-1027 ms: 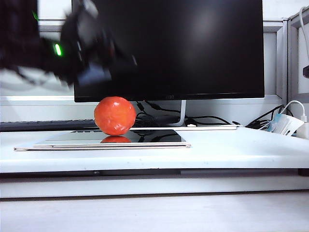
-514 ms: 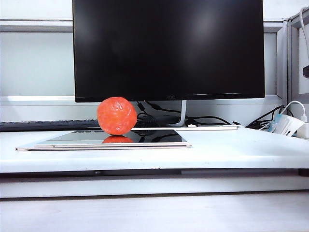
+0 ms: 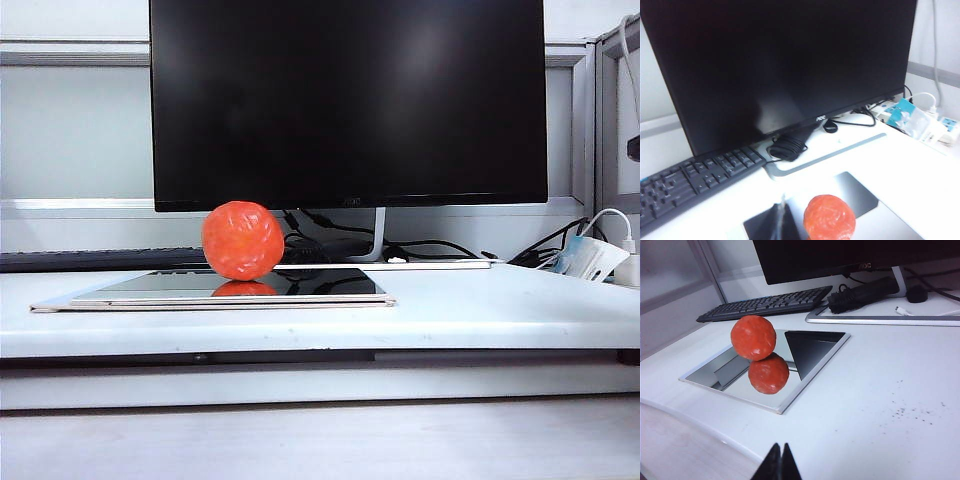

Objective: Place the orange on the center of the mirror.

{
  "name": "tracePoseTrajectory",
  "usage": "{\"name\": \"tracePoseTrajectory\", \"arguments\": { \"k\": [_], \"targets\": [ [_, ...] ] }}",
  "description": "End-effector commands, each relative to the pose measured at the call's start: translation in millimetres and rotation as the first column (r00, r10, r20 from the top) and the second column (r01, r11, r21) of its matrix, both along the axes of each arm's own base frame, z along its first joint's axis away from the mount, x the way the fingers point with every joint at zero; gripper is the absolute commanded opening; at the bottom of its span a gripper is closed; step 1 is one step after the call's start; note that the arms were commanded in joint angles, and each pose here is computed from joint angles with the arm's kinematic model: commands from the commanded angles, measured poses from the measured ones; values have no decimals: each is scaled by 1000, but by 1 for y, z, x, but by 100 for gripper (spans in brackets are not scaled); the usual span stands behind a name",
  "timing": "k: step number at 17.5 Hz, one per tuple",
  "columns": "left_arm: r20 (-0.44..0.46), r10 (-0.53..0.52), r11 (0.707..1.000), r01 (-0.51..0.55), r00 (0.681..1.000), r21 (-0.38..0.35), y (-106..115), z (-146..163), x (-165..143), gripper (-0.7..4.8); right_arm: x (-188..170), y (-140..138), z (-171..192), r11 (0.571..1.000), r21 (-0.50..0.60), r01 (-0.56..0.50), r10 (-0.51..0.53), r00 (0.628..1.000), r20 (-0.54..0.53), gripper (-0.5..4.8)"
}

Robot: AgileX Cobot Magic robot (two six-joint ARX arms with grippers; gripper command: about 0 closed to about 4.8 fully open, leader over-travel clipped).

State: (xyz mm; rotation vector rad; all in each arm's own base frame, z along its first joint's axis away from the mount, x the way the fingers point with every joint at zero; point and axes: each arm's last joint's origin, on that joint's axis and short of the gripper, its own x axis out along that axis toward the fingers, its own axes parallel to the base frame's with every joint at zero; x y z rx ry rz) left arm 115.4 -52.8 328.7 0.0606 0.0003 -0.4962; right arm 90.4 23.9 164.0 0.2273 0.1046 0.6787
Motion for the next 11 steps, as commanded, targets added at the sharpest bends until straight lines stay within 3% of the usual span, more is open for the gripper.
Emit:
{"name": "tracePoseTrajectory", "arguments": {
  "k": [1,2,3,4,7,11],
  "targets": [
    [58,-53,998,54,997,-15,20,6,-23,-5,0,0,-1,1000,0,-2,2,1000,11,0],
    [110,-30,999,27,993,32,29,7,-37,-5,0,0,-1,1000,0,-3,3,1000,11,0],
    [120,22,999,-26,993,28,34,6,-46,-5,0,0,-1,1000,0,-4,4,1000,11,0],
    [115,150,988,-154,982,31,42,0,-62,-5,0,0,-1,1000,0,-1,1,1000,11,0],
    [149,351,935,-356,924,3,49,-35,-77,-5,0,0,-1,1000,0,-2,2,1000,11,0],
    [130,356,934,-355,925,-37,49,-73,-54,-5,0,0,-1,1000,0,-2,2,1000,10,0]
  ]
}}
